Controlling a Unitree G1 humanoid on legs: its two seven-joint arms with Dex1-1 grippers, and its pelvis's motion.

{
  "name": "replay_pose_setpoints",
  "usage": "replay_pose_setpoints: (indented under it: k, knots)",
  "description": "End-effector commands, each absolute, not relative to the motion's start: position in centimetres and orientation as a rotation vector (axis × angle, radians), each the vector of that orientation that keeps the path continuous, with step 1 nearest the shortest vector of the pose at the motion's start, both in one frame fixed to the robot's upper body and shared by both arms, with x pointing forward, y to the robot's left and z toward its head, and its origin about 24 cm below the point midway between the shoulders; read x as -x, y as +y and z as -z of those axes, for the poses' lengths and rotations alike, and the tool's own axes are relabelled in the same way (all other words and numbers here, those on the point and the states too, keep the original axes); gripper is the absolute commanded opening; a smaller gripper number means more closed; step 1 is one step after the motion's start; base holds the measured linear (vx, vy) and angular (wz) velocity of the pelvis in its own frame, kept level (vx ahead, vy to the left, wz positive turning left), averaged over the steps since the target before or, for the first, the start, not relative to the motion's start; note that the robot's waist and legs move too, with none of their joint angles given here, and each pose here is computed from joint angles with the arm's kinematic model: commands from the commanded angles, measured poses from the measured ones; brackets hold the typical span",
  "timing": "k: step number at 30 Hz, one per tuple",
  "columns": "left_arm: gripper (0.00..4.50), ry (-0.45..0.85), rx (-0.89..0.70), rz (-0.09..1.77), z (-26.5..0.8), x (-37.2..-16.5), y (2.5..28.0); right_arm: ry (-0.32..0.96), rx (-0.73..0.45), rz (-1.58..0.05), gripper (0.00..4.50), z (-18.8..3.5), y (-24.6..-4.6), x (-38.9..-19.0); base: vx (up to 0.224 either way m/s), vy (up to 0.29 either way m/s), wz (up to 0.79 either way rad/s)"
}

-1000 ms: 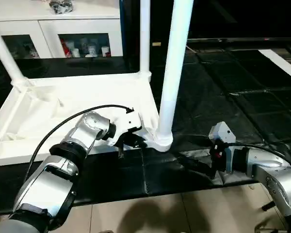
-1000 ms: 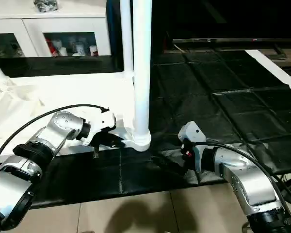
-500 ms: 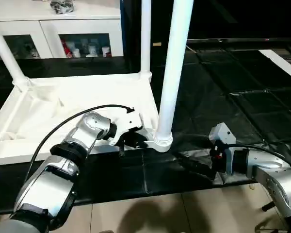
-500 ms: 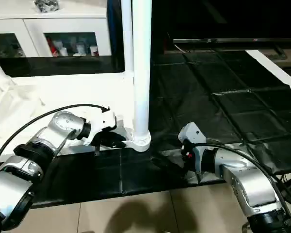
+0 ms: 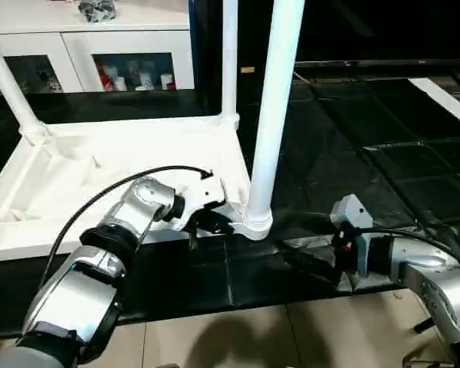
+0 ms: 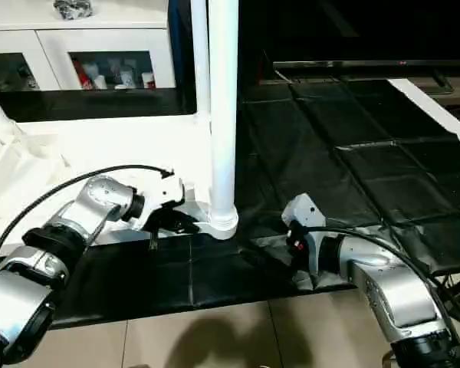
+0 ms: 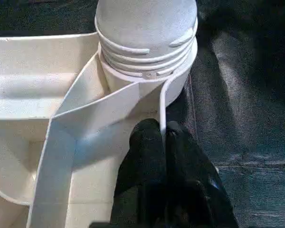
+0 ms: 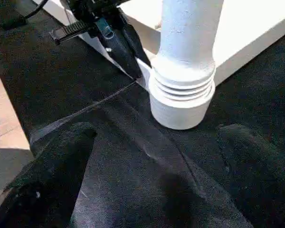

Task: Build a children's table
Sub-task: Rotate table base, then rotate leg to tighten

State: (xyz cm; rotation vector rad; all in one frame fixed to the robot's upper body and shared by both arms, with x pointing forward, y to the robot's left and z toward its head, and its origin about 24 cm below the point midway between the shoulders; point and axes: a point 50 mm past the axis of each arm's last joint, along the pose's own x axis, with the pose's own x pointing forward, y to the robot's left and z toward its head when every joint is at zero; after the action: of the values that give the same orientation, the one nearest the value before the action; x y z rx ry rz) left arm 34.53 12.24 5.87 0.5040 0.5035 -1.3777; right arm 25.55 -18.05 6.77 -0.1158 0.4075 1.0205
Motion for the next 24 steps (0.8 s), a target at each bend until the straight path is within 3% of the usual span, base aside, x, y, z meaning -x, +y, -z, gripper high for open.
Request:
replay_pose_setpoints:
  k: [1, 7, 10, 17, 24]
  knots:
    - [0.02, 0.482, -0.49, 1.424, -6.5, -34.5, 12.1, 0.399, 0.14, -1.014, 4.5, -7.1, -18.4, -25.7, 0.0, 0.0, 0.0]
    - [0.02, 0.502, -0.48, 1.565, -6.2, -33.3, 12.3, 0.334, 0.127, -1.029, 4.5, -7.9, -18.8, -26.4, 0.0, 0.0, 0.0]
    - [0.02, 0.53, -0.526, 1.635, -5.8, -32.5, 12.6, 0.315, 0.051, -1.135, 4.5, -8.5, -18.1, -26.2, 0.0, 0.0, 0.0]
    - [0.02, 0.565, -0.611, 1.737, -5.3, -31.5, 12.9, 0.359, 0.056, -1.318, 4.5, -8.1, -17.2, -26.6, 0.0, 0.0, 0.0]
    - [0.0, 0.541, -0.635, 1.797, -5.5, -31.0, 12.1, 0.373, 0.075, -1.399, 3.79, -8.1, -16.1, -28.3, 0.0, 0.0, 0.0]
